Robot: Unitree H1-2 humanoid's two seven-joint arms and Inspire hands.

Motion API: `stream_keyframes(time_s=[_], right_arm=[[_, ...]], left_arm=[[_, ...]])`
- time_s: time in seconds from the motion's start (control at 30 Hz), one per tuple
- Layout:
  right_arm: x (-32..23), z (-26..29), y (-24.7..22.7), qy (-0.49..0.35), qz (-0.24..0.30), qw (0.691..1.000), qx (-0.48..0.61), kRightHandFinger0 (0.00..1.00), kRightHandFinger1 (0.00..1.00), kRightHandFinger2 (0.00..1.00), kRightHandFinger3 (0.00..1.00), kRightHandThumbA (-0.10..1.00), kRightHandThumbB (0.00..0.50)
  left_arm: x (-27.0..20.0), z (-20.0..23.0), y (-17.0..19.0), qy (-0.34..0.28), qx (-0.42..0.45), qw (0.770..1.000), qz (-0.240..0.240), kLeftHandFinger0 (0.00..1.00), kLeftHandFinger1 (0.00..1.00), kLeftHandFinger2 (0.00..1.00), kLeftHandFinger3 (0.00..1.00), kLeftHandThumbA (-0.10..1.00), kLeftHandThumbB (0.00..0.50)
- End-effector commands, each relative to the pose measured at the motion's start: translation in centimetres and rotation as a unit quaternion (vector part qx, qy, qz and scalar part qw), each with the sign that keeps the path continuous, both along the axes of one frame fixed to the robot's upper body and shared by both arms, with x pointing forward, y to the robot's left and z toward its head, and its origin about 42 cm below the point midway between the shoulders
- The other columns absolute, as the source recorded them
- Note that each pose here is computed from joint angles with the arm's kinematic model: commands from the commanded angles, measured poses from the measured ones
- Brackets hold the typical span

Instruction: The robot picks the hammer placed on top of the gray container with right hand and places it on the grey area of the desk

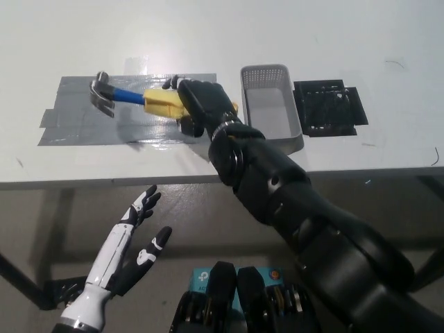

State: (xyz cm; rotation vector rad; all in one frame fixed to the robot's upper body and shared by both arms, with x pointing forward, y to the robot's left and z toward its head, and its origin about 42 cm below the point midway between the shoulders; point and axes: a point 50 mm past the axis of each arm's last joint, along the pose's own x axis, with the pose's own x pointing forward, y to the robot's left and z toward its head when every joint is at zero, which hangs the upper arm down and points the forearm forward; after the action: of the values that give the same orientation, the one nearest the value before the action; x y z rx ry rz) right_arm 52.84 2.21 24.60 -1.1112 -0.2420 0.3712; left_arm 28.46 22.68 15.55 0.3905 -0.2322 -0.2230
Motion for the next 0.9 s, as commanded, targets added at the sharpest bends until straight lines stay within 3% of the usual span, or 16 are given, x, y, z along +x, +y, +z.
stream_keyframes(time_s=[0.0, 0.03, 0.1, 0.2, 0.27, 0.3, 0.37, 0.4, 0.43, 0.47, 0.5, 0.53, 0.57, 0.6, 0.8, 0.87], right_arm=[[0.3, 2.1, 0.7, -0.042, 0.003, 0.999, 0.002, 0.00, 0.43, 0.84, 0.74, -0.10, 0.126], [0.2, 1.6, 0.6, -0.038, 0.005, 0.999, 0.005, 0.00, 0.43, 0.84, 0.69, -0.10, 0.128], [0.2, 1.5, 0.5, -0.037, 0.004, 0.999, 0.004, 0.00, 0.45, 0.87, 0.73, -0.10, 0.125], [0.1, 1.0, 0.2, -0.035, 0.002, 0.999, -0.004, 0.00, 0.40, 0.77, 0.69, -0.10, 0.127], [0.2, 0.9, 0.1, -0.033, 0.003, 0.999, -0.005, 0.00, 0.34, 0.68, 0.57, -0.10, 0.128], [0.2, 0.9, 0.0, -0.026, 0.003, 1.000, -0.009, 0.01, 0.34, 0.68, 0.63, -0.10, 0.113], [0.4, 0.9, -0.1, -0.015, 0.000, 1.000, -0.019, 0.00, 0.30, 0.60, 0.59, -0.06, 0.111], [0.5, 0.9, -0.2, -0.011, -0.001, 1.000, -0.024, 0.00, 0.25, 0.49, 0.50, 0.03, 0.124], [0.5, 1.0, -0.3, -0.012, -0.001, 1.000, -0.023, 0.00, 0.21, 0.45, 0.38, 0.05, 0.136], [0.6, 1.0, -0.4, -0.007, -0.004, 1.000, -0.023, 0.03, 0.25, 0.47, 0.46, 0.12, 0.147], [0.7, 1.1, -0.6, 0.012, -0.004, 1.000, -0.026, 0.36, 0.59, 0.76, 0.75, 0.25, 0.163], [0.8, 1.1, -0.6, 0.028, -0.006, 0.999, -0.028, 0.54, 0.74, 0.91, 0.90, 0.34, 0.181], [0.9, 1.1, -0.7, 0.041, -0.005, 0.999, -0.031, 0.79, 0.98, 1.00, 1.00, 0.47, 0.210], [1.0, 1.3, -0.8, 0.052, -0.001, 0.998, -0.033, 0.98, 1.00, 1.00, 1.00, 0.55, 0.250], [1.4, 2.2, -1.0, 0.071, 0.008, 0.997, -0.008, 1.00, 1.00, 1.00, 1.00, 0.71, 0.441], [1.5, 2.4, -1.0, 0.072, 0.010, 0.997, -0.006, 1.00, 1.00, 1.00, 1.00, 0.73, 0.482]], left_arm=[[0.2, 1.3, -0.2, -0.027, 0.013, 0.999, -0.020, 1.00, 1.00, 0.99, 1.00, 0.83, 0.089], [0.2, 1.3, -0.3, -0.027, 0.012, 0.999, -0.020, 1.00, 1.00, 0.99, 1.00, 0.83, 0.087], [0.3, 1.4, -0.3, -0.027, 0.012, 0.999, -0.020, 1.00, 1.00, 0.99, 1.00, 0.82, 0.084], [0.4, 1.3, -0.3, -0.029, 0.015, 0.999, -0.020, 1.00, 1.00, 0.99, 1.00, 0.82, 0.083], [0.4, 1.3, -0.3, -0.028, 0.016, 0.999, -0.019, 1.00, 1.00, 0.99, 1.00, 0.82, 0.088], [0.3, 1.4, -0.3, -0.026, 0.017, 0.999, -0.019, 1.00, 1.00, 0.99, 1.00, 0.82, 0.088], [0.3, 1.4, -0.4, -0.026, 0.019, 0.999, -0.021, 1.00, 1.00, 0.99, 1.00, 0.82, 0.085], [0.4, 1.5, -0.4, -0.026, 0.020, 0.999, -0.022, 1.00, 1.00, 0.99, 1.00, 0.82, 0.084], [0.4, 1.5, -0.4, -0.027, 0.021, 0.999, -0.023, 1.00, 1.00, 0.99, 1.00, 0.82, 0.084], [0.4, 1.5, -0.4, -0.029, 0.021, 0.999, -0.023, 1.00, 1.00, 0.99, 1.00, 0.82, 0.083], [0.5, 1.5, -0.4, -0.030, 0.020, 0.999, -0.022, 1.00, 1.00, 0.99, 1.00, 0.82, 0.083], [0.4, 1.5, -0.4, -0.030, 0.020, 0.999, -0.022, 1.00, 1.00, 0.99, 1.00, 0.82, 0.083], [0.4, 1.5, -0.4, -0.029, 0.019, 0.999, -0.023, 1.00, 1.00, 0.99, 1.00, 0.82, 0.083], [0.5, 1.5, -0.4, -0.029, 0.018, 0.999, -0.024, 1.00, 1.00, 0.99, 1.00, 0.82, 0.083], [0.6, 1.7, -0.4, -0.027, 0.021, 0.999, -0.026, 1.00, 1.00, 0.99, 1.00, 0.81, 0.086], [0.6, 1.7, -0.4, -0.028, 0.021, 0.999, -0.026, 1.00, 1.00, 0.99, 1.00, 0.81, 0.084]])
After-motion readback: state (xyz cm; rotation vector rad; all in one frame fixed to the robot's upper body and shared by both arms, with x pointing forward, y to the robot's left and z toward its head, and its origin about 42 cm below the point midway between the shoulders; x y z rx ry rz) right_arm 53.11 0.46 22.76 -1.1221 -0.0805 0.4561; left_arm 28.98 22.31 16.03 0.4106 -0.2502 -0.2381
